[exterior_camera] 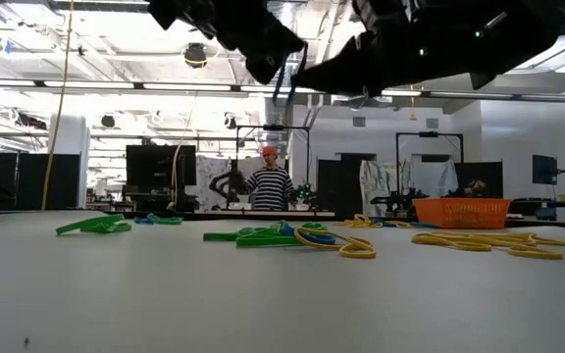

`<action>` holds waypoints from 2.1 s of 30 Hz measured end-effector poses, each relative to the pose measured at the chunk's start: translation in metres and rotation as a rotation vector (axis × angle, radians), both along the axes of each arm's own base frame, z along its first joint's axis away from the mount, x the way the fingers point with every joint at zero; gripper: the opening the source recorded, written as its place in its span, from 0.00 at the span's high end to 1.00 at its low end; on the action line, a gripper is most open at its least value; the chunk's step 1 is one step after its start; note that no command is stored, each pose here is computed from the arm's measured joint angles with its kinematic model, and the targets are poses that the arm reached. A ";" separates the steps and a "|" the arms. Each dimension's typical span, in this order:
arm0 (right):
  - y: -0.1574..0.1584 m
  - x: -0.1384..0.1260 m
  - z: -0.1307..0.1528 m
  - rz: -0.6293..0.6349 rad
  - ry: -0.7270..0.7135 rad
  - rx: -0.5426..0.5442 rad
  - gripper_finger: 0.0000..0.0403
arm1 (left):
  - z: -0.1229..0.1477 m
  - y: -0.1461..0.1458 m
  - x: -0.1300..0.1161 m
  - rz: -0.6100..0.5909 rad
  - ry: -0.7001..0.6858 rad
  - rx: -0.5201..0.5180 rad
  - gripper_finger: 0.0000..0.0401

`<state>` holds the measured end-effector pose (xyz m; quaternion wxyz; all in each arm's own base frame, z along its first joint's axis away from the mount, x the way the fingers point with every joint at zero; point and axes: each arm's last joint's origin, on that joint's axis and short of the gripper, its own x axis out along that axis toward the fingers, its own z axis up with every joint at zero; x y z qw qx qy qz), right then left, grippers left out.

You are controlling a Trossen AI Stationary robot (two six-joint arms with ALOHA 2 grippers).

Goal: Sort rubber bands into baskets
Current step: Put the blue rubber band into the red bin

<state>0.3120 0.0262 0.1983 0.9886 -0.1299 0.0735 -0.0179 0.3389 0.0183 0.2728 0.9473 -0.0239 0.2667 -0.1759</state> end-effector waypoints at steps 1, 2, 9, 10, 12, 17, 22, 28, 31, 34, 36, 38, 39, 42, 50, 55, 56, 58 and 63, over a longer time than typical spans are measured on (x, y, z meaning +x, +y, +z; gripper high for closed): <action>-0.001 0.000 -0.001 -0.017 0.014 -0.002 0.96 | -0.001 0.001 0.000 0.022 0.009 0.014 0.99; -0.003 0.000 -0.003 -0.035 0.027 -0.002 0.96 | -0.003 0.001 -0.001 0.043 0.024 0.028 0.98; -0.018 -0.002 -0.012 -0.102 0.115 0.050 0.96 | -0.010 0.005 -0.004 0.145 0.098 0.127 0.77; -0.020 -0.002 -0.013 -0.112 0.129 0.058 0.96 | -0.010 0.005 -0.004 0.153 0.100 0.132 0.73; -0.026 -0.003 -0.016 -0.135 0.160 0.069 0.96 | -0.010 0.006 -0.005 0.164 0.104 0.137 0.66; -0.043 -0.006 -0.023 -0.200 0.232 0.097 0.96 | -0.013 0.007 -0.007 0.237 0.147 0.158 0.53; -0.063 -0.015 -0.020 -0.276 0.286 0.123 0.96 | -0.026 0.009 -0.012 0.297 0.211 0.183 0.52; -0.087 -0.034 -0.001 -0.370 0.294 0.138 0.96 | -0.056 0.006 -0.021 0.312 0.247 0.156 0.52; -0.101 -0.048 0.011 -0.429 0.299 0.146 0.96 | -0.068 0.002 -0.025 0.313 0.229 0.142 0.52; -0.117 -0.064 0.019 -0.502 0.317 0.158 0.96 | -0.077 -0.005 -0.026 0.305 0.160 0.125 0.52; -0.129 -0.075 0.024 -0.559 0.322 0.169 0.96 | -0.082 -0.011 -0.027 0.297 0.103 0.110 0.52; -0.140 -0.087 0.026 -0.623 0.335 0.190 0.96 | -0.084 -0.017 -0.027 0.285 0.031 0.093 0.52; -0.146 -0.093 0.028 -0.657 0.333 0.206 0.96 | -0.085 -0.021 -0.028 0.277 -0.006 0.085 0.52; -0.163 -0.110 0.030 -0.754 0.343 0.238 0.96 | -0.085 -0.032 -0.029 0.246 -0.113 0.064 0.52; -0.200 -0.154 0.024 -1.099 0.412 0.303 0.95 | -0.084 -0.061 -0.035 0.152 -0.258 0.092 0.52; -0.210 -0.174 0.019 -1.276 0.466 0.331 0.92 | -0.084 -0.074 -0.037 0.108 -0.268 0.115 0.51; -0.212 -0.178 0.018 -1.300 0.477 0.335 0.92 | -0.084 -0.076 -0.037 0.101 -0.269 0.117 0.52; -0.213 -0.182 0.017 -1.316 0.489 0.346 0.93 | -0.084 -0.078 -0.037 0.090 -0.272 0.121 0.52; -0.214 -0.183 0.016 -1.294 0.488 0.369 0.94 | -0.084 -0.081 -0.038 0.080 -0.272 0.122 0.51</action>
